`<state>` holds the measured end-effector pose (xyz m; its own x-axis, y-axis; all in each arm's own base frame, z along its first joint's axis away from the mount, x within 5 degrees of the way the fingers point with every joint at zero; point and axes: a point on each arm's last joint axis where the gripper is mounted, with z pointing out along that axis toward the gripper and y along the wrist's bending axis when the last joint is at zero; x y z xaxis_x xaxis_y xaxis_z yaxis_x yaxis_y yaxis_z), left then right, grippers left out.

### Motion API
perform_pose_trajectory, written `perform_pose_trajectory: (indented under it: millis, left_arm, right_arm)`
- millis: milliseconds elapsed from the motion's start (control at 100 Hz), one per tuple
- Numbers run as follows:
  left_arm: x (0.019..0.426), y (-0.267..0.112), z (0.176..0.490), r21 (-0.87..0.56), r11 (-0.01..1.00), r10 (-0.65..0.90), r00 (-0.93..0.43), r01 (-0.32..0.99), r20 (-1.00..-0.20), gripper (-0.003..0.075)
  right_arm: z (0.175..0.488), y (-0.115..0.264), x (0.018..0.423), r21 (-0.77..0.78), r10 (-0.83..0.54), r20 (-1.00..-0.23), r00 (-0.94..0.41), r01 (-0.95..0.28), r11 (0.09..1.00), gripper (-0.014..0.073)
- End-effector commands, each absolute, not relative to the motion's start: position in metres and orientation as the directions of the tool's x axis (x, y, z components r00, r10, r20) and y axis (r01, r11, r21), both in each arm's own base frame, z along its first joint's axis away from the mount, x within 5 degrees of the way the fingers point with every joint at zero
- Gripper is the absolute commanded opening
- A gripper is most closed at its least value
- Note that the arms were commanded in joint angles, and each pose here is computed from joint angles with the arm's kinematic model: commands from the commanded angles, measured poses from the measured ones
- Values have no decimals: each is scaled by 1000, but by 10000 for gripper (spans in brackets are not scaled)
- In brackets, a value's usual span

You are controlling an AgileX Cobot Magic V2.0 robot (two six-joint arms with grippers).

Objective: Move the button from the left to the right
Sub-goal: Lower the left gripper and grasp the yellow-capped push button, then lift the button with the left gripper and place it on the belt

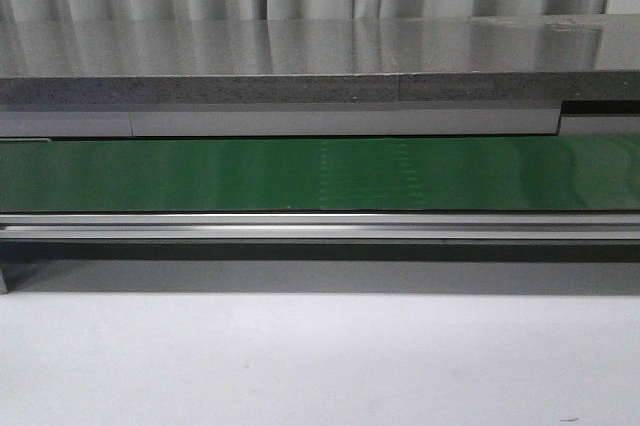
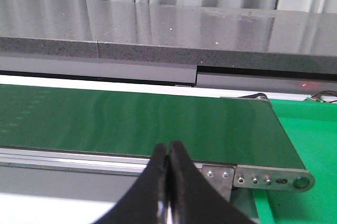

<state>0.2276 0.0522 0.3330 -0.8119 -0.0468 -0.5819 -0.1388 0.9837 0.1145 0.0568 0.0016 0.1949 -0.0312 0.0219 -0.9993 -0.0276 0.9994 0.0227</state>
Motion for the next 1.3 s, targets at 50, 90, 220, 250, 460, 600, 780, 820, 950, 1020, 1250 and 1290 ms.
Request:
perform_pose_trajectory:
  millis: [50, 90, 220, 250, 460, 600, 780, 820, 950, 1020, 1250, 1290]
  left_arm:
    - [254, 73, 336, 129, 975, -68, -789, -183, -610, 608]
    - [262, 80, 331, 127, 972, -83, -798, -197, -597, 608]
    - [285, 96, 314, 123, 968, -116, -825, -218, -553, 608]
    - [290, 98, 310, 120, 968, -122, -832, -220, -542, 608]
    - [314, 104, 275, 99, 977, -123, -879, -189, -461, 608]
    - [324, 107, 252, 91, 979, -130, -902, -183, -412, 608]
    - [335, 110, 226, 78, 981, -139, -922, -178, -361, 606]
    - [337, 111, 221, 75, 981, -141, -924, -178, -356, 606]
    - [343, 112, 207, 68, 982, -145, -929, -178, -339, 606]
    - [345, 113, 200, 66, 982, -147, -932, -178, -331, 606]
    - [349, 113, 185, 53, 982, -158, -940, -182, -301, 601]
    - [349, 113, 183, 48, 982, -162, -942, -184, -295, 601]
  right_arm:
    - [203, 1, 56, 11, 13, -998, 64, -24, 1000, -68]
    - [203, 1, 56, 11, 13, -998, 64, -24, 1000, -68]
    - [203, 1, 56, 11, 13, -998, 64, -24, 1000, -68]
    - [203, 1, 56, 11, 13, -998, 64, -24, 1000, -68]
    - [203, 1, 56, 11, 13, -998, 64, -24, 1000, -68]
    - [203, 1, 56, 11, 13, -998, 64, -24, 1000, -68]
    - [203, 1, 56, 11, 13, -998, 64, -24, 1000, -68]
    - [203, 1, 56, 11, 13, -998, 64, -24, 1000, -68]
    - [203, 1, 56, 11, 13, -998, 64, -24, 1000, -68]
    - [203, 1, 56, 11, 13, -998, 64, -24, 1000, -68]
    - [203, 1, 56, 11, 13, -998, 64, -24, 1000, -68]
    - [203, 1, 56, 11, 13, -998, 64, -24, 1000, -68]
